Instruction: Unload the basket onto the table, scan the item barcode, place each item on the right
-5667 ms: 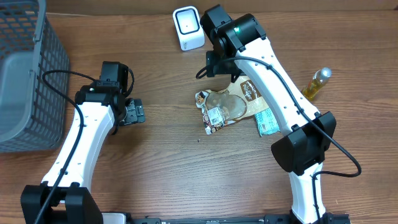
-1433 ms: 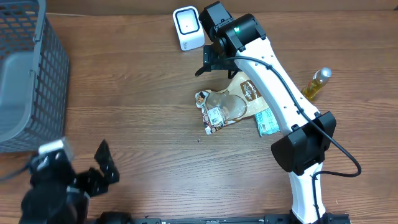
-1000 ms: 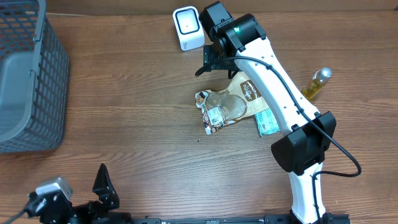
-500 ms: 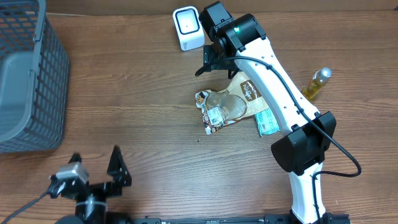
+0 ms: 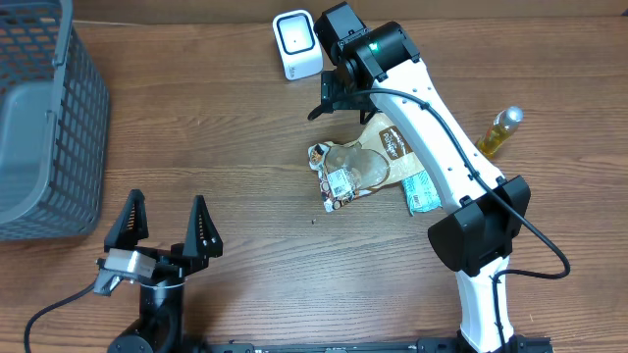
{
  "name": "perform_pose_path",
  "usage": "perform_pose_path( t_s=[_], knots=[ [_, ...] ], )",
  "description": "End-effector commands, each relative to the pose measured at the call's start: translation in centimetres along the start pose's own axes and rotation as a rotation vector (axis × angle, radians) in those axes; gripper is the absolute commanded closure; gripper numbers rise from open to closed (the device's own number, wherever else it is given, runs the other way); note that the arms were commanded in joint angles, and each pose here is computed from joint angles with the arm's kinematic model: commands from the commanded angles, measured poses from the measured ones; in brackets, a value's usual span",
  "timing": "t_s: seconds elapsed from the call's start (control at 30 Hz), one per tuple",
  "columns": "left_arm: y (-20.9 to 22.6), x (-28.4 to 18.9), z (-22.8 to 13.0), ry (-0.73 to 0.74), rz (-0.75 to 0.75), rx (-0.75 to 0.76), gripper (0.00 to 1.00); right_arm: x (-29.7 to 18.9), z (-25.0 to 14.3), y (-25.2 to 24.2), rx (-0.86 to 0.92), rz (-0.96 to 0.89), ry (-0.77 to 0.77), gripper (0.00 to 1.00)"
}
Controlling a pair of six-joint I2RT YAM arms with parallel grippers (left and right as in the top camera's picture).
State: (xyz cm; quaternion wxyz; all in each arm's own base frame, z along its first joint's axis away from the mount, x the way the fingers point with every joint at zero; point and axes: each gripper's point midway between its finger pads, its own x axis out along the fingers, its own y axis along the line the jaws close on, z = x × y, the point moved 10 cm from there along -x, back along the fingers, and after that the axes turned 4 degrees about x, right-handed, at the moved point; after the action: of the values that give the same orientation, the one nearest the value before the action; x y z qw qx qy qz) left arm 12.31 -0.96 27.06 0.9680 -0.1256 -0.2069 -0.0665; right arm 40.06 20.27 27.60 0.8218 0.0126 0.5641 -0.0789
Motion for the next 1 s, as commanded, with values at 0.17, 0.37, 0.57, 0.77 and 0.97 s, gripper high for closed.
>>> perform_pose_path(
  t_s=[0.17,0.37,0.57,0.77,0.97],
  knots=[
    [0.3,-0.6,-1.4,-0.115,-0.038,-0.001,0.00,-0.4,0.3,-0.3,0.011,-0.006,-0.022,0.00],
    [0.7,-0.6,-3.0,-0.029,-0.017,-0.003,0.01,-0.4,0.3,-0.3,0.011,-0.006,-0.022,0.00],
    [1.3,-0.7,-5.3,0.129,0.028,-0.002,0.00,-0.4,0.3,-0.3,0.011,-0.007,-0.021,0.00],
    [2.4,-1.5,-8.5,0.347,0.126,0.004,0.00,-0.4,0.3,-0.3,0.011,-0.006,-0.022,0.00],
    [3.1,-2.4,-10.2,0.471,0.191,0.044,0.00,-0.4,0.3,-0.3,0.011,-0.006,-0.022,0.00]
  ],
)
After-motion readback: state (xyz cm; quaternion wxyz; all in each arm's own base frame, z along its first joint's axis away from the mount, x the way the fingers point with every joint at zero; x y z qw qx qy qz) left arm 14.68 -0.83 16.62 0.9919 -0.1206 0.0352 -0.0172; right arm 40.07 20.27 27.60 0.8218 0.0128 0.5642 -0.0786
